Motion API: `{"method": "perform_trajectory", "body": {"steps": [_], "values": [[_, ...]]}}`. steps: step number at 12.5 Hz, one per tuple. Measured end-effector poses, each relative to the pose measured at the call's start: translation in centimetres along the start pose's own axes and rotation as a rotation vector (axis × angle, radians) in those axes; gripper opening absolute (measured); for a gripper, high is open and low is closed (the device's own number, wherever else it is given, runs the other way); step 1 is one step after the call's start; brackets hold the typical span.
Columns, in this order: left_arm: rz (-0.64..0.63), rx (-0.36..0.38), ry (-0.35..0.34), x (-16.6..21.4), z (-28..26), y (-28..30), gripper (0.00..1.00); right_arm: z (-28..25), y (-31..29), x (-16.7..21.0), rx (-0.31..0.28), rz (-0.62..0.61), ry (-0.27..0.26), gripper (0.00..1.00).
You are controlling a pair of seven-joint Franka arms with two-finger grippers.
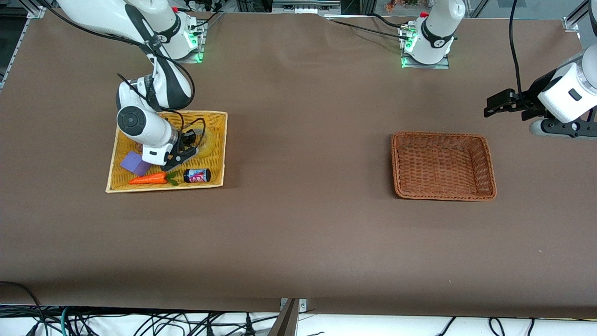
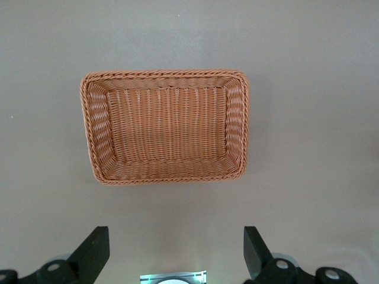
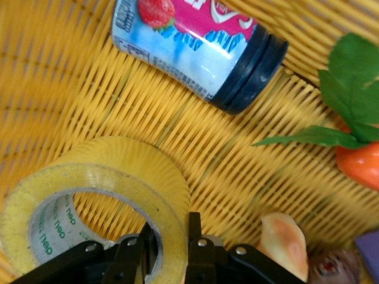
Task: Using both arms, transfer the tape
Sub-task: 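Grasp the tape roll and carry it toward the table middle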
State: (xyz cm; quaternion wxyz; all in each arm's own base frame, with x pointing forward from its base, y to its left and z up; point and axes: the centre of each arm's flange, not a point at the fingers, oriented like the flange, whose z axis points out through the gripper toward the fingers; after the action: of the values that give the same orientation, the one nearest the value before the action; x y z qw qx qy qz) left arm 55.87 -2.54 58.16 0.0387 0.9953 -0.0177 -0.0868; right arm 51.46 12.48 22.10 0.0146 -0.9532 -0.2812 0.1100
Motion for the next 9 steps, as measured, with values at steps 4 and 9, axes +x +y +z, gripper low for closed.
{"method": "perform_trajectory", "body": {"steps": [4,9], "values": [[-0.004,-0.001,-0.016,0.6,0.9,-0.3,1.00,-10.6,-1.2,3.3,0.117,0.052,-0.016,0.23],[-0.012,-0.003,-0.035,1.3,2.0,-0.7,1.00,-12.5,-14.2,11.4,0.194,0.307,0.034,0.23]]}}
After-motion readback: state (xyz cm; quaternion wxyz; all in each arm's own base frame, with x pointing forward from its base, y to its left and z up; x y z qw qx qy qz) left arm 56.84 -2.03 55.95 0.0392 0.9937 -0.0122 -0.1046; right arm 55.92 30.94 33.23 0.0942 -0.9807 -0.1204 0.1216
